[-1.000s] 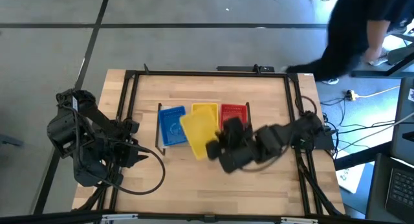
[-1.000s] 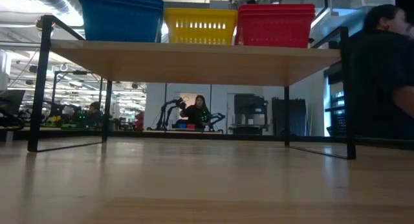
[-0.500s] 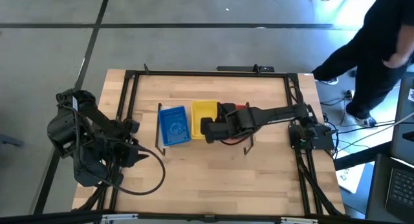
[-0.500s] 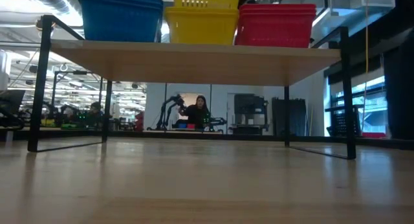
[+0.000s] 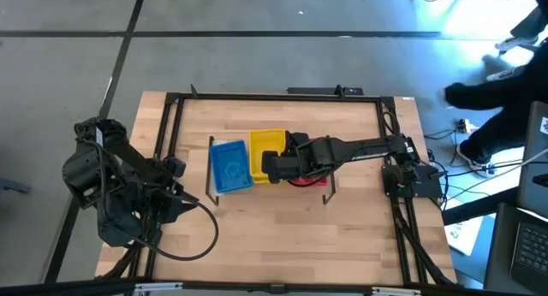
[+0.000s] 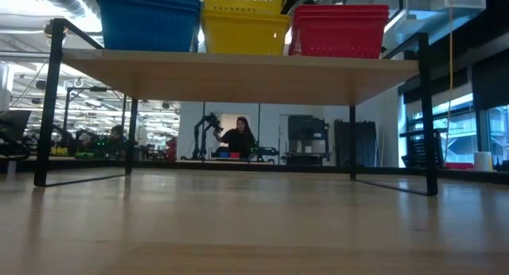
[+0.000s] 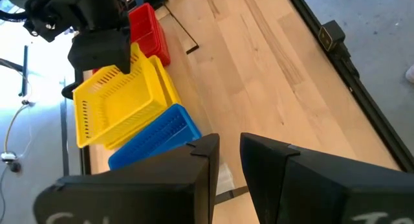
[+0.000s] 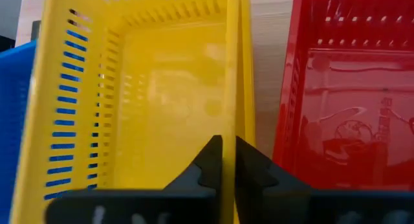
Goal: Stack baskets on shelf by color
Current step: Stack the yellow bin on top of the stacked yellow bins on the shelf, then return to Home Position
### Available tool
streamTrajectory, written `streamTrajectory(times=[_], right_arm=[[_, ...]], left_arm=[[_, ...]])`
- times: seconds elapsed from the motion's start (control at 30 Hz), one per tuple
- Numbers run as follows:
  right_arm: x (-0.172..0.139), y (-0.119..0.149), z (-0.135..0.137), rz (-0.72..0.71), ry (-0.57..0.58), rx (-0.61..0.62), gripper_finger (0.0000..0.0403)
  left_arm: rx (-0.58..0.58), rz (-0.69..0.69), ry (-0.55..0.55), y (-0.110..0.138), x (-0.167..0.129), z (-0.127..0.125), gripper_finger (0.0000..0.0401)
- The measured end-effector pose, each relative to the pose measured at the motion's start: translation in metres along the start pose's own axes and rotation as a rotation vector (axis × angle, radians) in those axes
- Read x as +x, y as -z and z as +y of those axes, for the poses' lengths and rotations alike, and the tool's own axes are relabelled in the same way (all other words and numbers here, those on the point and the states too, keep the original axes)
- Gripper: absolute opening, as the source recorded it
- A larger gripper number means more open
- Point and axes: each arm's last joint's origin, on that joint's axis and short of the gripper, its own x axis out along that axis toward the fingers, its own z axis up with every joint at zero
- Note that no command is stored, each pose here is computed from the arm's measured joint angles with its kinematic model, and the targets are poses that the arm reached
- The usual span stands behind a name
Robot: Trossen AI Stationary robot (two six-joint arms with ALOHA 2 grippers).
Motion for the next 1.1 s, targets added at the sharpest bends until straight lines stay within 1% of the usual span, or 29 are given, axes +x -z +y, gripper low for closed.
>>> streamTrajectory(times=[0.13,0.3,0.47,0.6,0.7,0.8,0.97,1.0,1.1], right_arm=[[0.000,0.000,0.000,0.000,0.001,0.001,0.0043],[0.000,-0.002,0.001,-0.049,-0.010,-0.001,0.0069],[-0.009,-0.004,0.003,-0.042,-0.038,-0.010,0.0073],[-0.020,-0.001,0.006,-0.056,-0.083,-0.015,0.0073],[-0.035,0.003,0.007,-0.112,-0.132,-0.069,0.0074],[-0.055,0.010,0.008,-0.185,-0.194,-0.151,0.0074],[-0.092,0.025,0.005,-0.338,-0.309,-0.306,0.0074],[-0.097,0.027,0.004,-0.355,-0.324,-0.338,0.0074],[-0.111,0.032,0.000,-0.344,-0.358,-0.426,0.0074]], left_arm=[[0.000,0.000,0.000,0.000,0.000,0.000,0.0055],[0.000,0.000,0.000,0.000,0.000,0.000,0.0055],[-0.001,0.000,0.000,0.000,0.000,0.000,0.0055],[-0.001,0.000,0.000,0.000,0.000,0.000,0.0055],[-0.004,0.000,0.000,0.000,0.000,0.000,0.0055],[-0.016,0.000,0.000,0.000,0.000,0.000,0.0055],[-0.092,-0.011,0.005,0.002,-0.004,0.004,0.0055],[-0.096,-0.013,0.006,0.002,-0.005,0.005,0.0055],[-0.100,-0.020,0.008,0.003,-0.008,0.008,0.0055]])
